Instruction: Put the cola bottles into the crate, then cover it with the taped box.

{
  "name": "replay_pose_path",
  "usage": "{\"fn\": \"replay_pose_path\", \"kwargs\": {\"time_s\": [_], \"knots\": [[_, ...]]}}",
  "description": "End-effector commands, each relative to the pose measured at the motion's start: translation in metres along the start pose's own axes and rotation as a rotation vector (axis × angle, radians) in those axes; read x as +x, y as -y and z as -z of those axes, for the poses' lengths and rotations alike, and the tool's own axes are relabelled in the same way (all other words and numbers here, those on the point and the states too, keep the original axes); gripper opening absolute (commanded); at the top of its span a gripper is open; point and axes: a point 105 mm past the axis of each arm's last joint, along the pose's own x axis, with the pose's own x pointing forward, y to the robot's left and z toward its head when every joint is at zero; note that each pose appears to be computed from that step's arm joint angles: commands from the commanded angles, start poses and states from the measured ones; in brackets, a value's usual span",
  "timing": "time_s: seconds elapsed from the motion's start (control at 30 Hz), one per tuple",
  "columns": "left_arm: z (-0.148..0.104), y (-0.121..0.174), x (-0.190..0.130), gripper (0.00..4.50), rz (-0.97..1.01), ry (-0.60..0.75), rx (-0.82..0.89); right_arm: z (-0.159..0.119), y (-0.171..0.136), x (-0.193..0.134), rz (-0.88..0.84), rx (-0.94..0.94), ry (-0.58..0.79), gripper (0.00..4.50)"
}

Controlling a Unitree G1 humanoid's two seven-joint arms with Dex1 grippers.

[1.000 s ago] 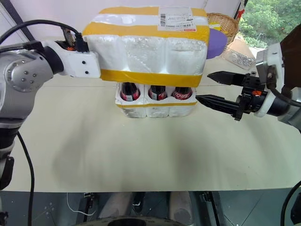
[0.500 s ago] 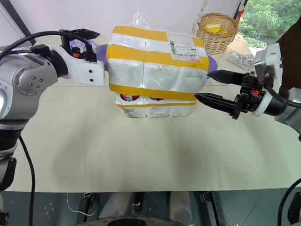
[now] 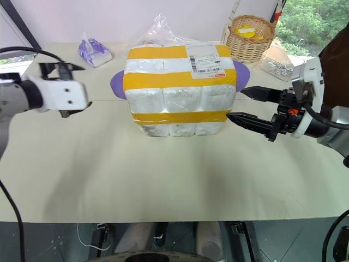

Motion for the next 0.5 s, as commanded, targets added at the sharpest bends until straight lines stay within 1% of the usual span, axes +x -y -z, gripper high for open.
{"fn": "replay_pose_path", "kwargs": {"time_s": [0.03, 0.07, 0.1, 0.13, 0.17, 0.2, 0.23, 0.37, 0.5], "knots": [[0.000, -0.018, -0.015, 4.45, 0.036, 0.292, -0.588, -0.002, 0.004, -0.006, 0.014, -0.049, -0.026, 4.50], [-0.005, -0.024, -0.022, 4.45, 0.087, 0.409, -0.765, 0.001, 0.005, -0.007, 0.013, -0.049, -0.038, 4.50], [-0.011, -0.030, -0.033, 4.45, 0.165, 0.523, -0.899, 0.003, 0.006, -0.008, 0.016, -0.047, -0.044, 4.50], [-0.016, -0.033, -0.045, 4.45, 0.240, 0.616, -0.978, 0.005, 0.008, -0.009, 0.019, -0.042, -0.047, 4.50], [-0.016, -0.030, -0.056, 4.45, 0.311, 0.654, -1.005, 0.007, 0.010, -0.009, 0.022, -0.039, -0.049, 4.50], [-0.016, -0.026, -0.062, 4.45, 0.358, 0.664, -1.005, 0.008, 0.011, -0.010, 0.022, -0.035, -0.050, 4.50], [-0.014, -0.020, -0.064, 4.45, 0.392, 0.643, -1.001, 0.009, 0.011, -0.010, 0.016, -0.027, -0.049, 4.50], [-0.004, 0.002, -0.059, 4.45, 0.442, 0.520, -0.927, 0.011, 0.008, -0.007, -0.013, -0.005, -0.038, 4.50], [-0.004, 0.008, -0.056, 4.45, 0.450, 0.500, -0.903, 0.014, 0.009, -0.003, -0.025, 0.007, -0.037, 4.50]]}}
